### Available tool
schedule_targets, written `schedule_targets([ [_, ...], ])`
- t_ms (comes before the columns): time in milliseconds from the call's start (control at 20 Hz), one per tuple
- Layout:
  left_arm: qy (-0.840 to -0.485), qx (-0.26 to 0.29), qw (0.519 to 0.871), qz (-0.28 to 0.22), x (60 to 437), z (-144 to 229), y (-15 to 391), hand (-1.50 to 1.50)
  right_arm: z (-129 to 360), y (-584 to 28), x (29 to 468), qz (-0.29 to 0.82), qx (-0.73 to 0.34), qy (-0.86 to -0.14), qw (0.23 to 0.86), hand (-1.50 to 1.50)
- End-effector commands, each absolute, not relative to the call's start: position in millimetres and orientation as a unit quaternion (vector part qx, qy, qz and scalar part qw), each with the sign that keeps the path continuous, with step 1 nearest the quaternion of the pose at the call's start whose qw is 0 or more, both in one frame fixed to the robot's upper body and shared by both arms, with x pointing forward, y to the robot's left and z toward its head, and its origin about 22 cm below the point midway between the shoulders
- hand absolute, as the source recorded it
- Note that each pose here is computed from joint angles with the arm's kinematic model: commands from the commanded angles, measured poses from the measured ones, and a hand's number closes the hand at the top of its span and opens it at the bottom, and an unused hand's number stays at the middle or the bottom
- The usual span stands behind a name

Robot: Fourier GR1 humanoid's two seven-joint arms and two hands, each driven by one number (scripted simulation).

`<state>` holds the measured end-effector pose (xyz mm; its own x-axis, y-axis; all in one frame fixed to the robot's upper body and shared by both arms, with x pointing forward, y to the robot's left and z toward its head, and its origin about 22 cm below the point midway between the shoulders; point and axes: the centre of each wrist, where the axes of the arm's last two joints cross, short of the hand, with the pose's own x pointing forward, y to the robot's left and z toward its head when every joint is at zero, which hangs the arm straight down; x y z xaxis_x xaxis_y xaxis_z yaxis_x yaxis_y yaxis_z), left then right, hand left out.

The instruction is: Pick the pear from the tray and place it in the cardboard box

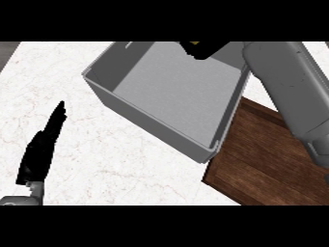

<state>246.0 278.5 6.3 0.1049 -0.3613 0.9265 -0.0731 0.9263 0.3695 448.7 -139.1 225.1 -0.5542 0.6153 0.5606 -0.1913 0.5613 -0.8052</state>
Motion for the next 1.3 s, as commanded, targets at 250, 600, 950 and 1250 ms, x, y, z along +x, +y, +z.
schedule_targets([
  [250,-0.661,0.157,0.725,-0.112,241.6,11.5,268.2,0.0,190.1,-60.9,454.7,0.494,-0.155,-0.712,0.475,1.5],
  [600,-0.674,0.155,0.714,-0.111,247.4,19.3,262.8,0.0,144.5,-64.7,458.1,0.478,-0.15,-0.669,0.549,-1.5],
  [950,-0.674,0.156,0.714,-0.11,257.7,20.0,275.4,0.0,135.6,-56.9,456.0,0.435,-0.115,-0.705,0.548,-1.5],
  [1250,-0.671,0.161,0.716,-0.107,252.7,16.5,280.0,0.0,158.3,-89.8,468.5,0.257,-0.081,-0.768,0.581,-1.5],
])
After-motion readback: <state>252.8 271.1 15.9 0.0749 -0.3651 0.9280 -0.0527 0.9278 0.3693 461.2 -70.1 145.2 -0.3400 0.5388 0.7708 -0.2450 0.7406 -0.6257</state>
